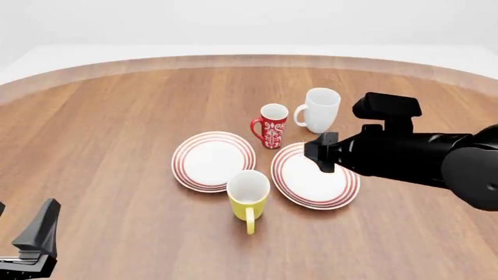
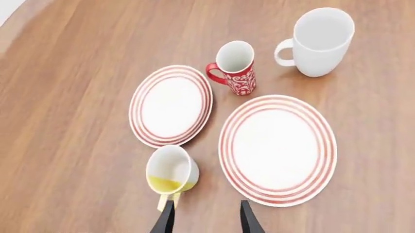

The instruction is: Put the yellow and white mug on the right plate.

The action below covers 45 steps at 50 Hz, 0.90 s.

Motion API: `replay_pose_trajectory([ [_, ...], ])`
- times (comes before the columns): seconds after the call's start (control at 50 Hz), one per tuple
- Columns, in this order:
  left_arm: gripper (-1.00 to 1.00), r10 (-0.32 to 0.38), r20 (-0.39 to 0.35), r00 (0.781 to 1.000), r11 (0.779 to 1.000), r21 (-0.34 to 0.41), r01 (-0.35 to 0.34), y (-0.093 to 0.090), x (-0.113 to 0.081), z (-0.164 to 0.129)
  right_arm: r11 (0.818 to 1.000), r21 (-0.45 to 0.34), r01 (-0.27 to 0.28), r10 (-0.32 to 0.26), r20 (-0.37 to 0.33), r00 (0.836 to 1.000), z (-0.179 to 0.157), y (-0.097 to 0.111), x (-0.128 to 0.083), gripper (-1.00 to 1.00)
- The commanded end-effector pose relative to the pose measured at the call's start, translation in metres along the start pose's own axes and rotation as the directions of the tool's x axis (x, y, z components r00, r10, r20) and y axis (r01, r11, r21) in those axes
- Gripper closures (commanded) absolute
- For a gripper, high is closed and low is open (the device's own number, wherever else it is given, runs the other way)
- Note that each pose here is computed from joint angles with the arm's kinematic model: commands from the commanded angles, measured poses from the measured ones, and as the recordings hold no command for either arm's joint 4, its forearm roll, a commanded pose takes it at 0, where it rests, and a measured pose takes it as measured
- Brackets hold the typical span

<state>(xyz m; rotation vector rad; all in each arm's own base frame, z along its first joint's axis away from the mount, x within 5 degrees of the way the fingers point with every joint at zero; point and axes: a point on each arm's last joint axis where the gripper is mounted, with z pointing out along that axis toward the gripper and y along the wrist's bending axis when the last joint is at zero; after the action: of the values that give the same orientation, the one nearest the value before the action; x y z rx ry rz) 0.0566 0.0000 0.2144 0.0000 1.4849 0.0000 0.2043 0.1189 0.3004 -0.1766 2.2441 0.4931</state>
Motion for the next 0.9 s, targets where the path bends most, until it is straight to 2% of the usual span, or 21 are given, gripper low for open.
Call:
replay_pose_trajectory([
  [0.02, -1.0, 0.0, 0.0, 1.0, 1.0, 0.0, 0.0, 0.0, 0.0, 0.0, 0.999, -0.015, -0.033, 0.033, -0.024, 0.999, 0.01, 0.002, 0.013, -1.0],
  [0.46, -1.0, 0.0, 0.0, 1.0, 1.0, 0.0, 0.0, 0.0, 0.0, 0.0, 0.996, -0.07, -0.047, 0.043, -0.057, 0.997, 0.034, 0.018, 0.03, -1.0],
  [0.66, -1.0, 0.0, 0.0, 1.0, 1.0, 0.0, 0.0, 0.0, 0.0, 0.0, 0.993, -0.087, -0.083, 0.076, -0.084, 0.994, 0.044, 0.022, 0.047, -1.0],
  [0.9, -1.0, 0.0, 0.0, 1.0, 1.0, 0.0, 0.0, 0.0, 0.0, 0.0, 0.988, -0.112, -0.103, 0.094, -0.075, 0.993, 0.05, 0.028, 0.048, -1.0],
])
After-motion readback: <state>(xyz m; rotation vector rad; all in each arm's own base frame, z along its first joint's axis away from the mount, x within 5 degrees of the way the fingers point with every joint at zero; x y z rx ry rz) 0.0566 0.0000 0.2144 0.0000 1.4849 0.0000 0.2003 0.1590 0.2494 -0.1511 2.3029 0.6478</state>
